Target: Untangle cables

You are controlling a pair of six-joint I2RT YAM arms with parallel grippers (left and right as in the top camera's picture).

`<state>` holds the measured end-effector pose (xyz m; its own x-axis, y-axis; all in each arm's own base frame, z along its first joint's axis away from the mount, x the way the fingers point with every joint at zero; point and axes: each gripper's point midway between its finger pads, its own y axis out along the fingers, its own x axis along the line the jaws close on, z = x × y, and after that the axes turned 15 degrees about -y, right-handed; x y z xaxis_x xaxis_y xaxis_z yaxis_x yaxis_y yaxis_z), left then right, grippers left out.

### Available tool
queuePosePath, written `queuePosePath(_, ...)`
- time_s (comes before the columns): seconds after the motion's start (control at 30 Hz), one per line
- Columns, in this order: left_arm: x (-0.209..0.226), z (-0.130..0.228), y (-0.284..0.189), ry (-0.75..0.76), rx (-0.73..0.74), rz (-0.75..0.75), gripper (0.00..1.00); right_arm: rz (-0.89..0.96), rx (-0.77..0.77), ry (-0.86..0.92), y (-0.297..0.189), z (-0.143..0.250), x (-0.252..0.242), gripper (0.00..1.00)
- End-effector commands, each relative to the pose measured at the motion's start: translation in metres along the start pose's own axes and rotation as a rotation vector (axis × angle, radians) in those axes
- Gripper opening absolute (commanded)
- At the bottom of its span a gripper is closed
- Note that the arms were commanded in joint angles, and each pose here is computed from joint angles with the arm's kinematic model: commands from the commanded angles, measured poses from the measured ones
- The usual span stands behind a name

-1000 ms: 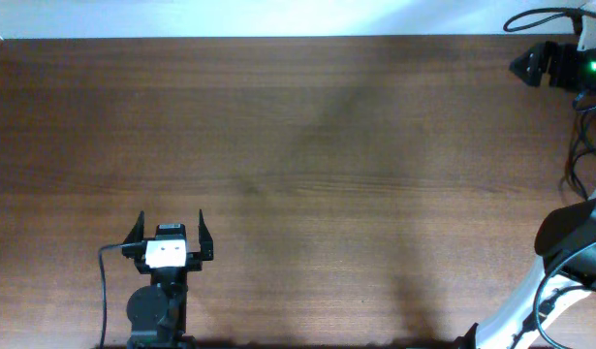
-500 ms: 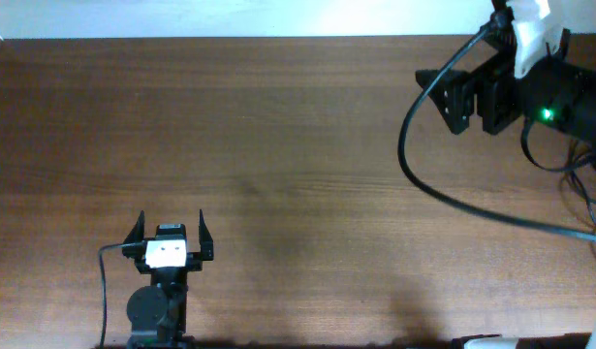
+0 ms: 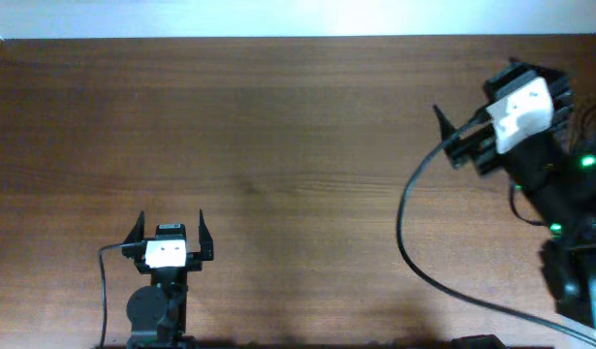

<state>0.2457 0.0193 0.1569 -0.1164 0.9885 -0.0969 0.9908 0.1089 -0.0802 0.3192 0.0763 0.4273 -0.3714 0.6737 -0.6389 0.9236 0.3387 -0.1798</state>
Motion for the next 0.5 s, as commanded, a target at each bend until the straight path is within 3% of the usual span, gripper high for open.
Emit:
queuePosePath(0.0, 0.000, 0.001, 0.000, -0.012, 0.001, 0.004, 0.99, 0.039, -0.005, -0.012, 0.000, 0.023, 0.016, 0.99)
queuePosePath(0.47, 0.000, 0.001, 0.000, -0.012, 0.001, 0.004, 0.99, 0.188, -0.103, -0.046, -0.060, 0.123, 0.118, 0.99)
